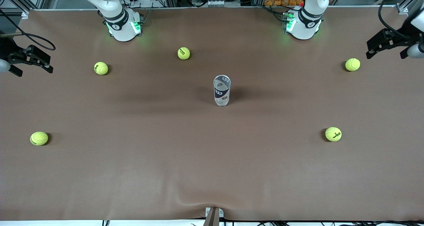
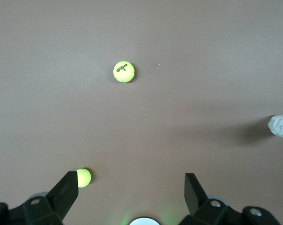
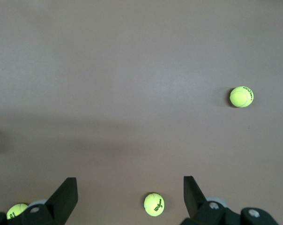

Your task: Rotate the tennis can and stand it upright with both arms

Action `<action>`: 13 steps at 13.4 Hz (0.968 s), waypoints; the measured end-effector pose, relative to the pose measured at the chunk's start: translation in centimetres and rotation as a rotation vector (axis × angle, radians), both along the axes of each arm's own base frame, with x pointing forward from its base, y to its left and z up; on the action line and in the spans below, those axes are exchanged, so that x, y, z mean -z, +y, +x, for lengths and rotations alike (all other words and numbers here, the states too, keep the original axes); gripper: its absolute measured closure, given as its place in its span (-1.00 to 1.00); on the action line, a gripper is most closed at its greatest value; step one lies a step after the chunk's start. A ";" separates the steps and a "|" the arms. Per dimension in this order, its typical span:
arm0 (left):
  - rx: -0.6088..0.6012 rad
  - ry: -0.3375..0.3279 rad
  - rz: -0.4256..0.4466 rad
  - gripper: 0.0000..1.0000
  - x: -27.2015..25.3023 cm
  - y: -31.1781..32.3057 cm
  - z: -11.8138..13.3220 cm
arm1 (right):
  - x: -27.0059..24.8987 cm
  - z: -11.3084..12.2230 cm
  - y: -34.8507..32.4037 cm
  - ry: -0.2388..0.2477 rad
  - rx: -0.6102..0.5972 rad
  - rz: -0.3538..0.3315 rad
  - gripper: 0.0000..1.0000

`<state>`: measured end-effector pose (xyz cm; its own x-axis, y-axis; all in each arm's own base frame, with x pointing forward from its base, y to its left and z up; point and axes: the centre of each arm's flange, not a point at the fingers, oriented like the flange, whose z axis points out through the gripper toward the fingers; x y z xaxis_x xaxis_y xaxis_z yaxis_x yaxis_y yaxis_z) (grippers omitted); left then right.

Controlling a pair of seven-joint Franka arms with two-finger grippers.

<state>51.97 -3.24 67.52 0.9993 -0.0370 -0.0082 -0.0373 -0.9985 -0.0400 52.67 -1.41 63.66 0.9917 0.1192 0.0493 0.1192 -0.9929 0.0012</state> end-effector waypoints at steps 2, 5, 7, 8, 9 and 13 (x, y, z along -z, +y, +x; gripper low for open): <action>0.009 0.002 -0.002 -1.00 1.2 1.8 0.5 | 0.0 0.0 0.0 0.000 0.000 0.000 -1.00; 0.005 0.012 -0.003 -1.00 2.3 2.3 0.7 | 0.0 0.0 0.0 0.000 0.000 0.000 -1.00; -0.002 0.012 -0.003 -1.00 2.4 2.3 0.7 | 0.0 0.0 0.0 0.000 0.000 0.000 -1.00; -0.019 0.011 -0.003 -1.00 2.3 2.3 0.7 | 0.0 0.0 0.0 0.000 0.000 0.000 -1.00; -0.031 0.011 -0.003 -1.00 2.3 2.3 0.7 | 0.0 0.0 0.0 0.000 0.000 0.000 -1.00; -0.037 0.011 -0.003 -1.00 2.3 2.3 0.7 | 0.0 0.0 0.0 0.000 0.000 0.000 -1.00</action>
<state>52.70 -0.90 65.18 0.9998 -0.0001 -0.0186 -0.0008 -0.9993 -0.0373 52.67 -1.41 63.68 0.9916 0.1191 0.0496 0.1192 -0.9929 0.0012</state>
